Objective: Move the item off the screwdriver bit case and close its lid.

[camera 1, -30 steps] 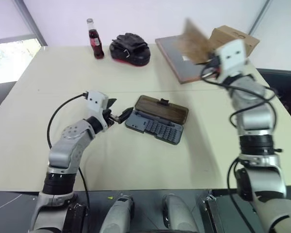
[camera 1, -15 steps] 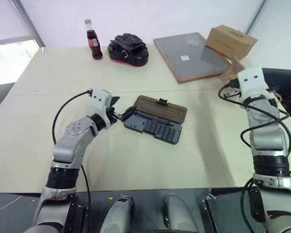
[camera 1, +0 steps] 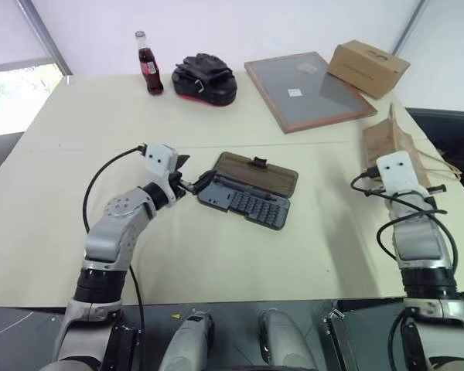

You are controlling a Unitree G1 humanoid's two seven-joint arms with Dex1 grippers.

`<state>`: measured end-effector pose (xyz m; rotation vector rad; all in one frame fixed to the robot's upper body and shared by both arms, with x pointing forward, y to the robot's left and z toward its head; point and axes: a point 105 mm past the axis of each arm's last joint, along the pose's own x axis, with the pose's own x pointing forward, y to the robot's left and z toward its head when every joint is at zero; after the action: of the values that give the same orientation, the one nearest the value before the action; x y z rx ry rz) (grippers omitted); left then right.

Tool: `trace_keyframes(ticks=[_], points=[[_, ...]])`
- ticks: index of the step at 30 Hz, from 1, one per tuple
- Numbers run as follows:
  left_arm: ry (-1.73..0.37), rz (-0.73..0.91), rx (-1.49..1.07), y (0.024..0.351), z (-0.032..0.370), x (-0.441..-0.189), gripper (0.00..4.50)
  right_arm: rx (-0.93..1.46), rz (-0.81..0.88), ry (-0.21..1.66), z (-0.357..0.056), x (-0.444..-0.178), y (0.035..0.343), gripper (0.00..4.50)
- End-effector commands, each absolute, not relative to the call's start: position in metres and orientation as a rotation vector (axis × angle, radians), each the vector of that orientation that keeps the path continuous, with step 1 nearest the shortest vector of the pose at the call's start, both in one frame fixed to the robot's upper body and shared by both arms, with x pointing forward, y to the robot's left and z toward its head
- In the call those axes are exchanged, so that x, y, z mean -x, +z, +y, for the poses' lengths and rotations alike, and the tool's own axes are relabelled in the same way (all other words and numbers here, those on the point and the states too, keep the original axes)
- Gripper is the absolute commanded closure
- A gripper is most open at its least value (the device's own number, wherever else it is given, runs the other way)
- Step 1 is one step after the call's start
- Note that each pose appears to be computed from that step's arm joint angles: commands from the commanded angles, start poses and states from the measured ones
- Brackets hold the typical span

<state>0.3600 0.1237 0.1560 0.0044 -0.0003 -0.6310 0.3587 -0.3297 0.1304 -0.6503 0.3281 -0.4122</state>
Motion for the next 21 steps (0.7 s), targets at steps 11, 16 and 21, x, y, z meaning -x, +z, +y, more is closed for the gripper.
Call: trace_keyframes(ticks=[11, 16, 21], points=[[-0.646, -0.050, -0.028, 0.169, 0.122, -0.360, 0.00, 0.579, -0.064, -0.645, -0.339, -0.341, 0.227, 0.02], [-0.649, -0.049, -0.029, 0.170, 0.122, -0.361, 0.00, 0.564, -0.217, -0.495, -0.298, -0.353, 0.260, 0.02], [-0.652, -0.050, -0.034, 0.171, 0.122, -0.362, 0.00, 0.461, -0.117, -0.179, -0.241, -0.385, 0.249, 0.02]])
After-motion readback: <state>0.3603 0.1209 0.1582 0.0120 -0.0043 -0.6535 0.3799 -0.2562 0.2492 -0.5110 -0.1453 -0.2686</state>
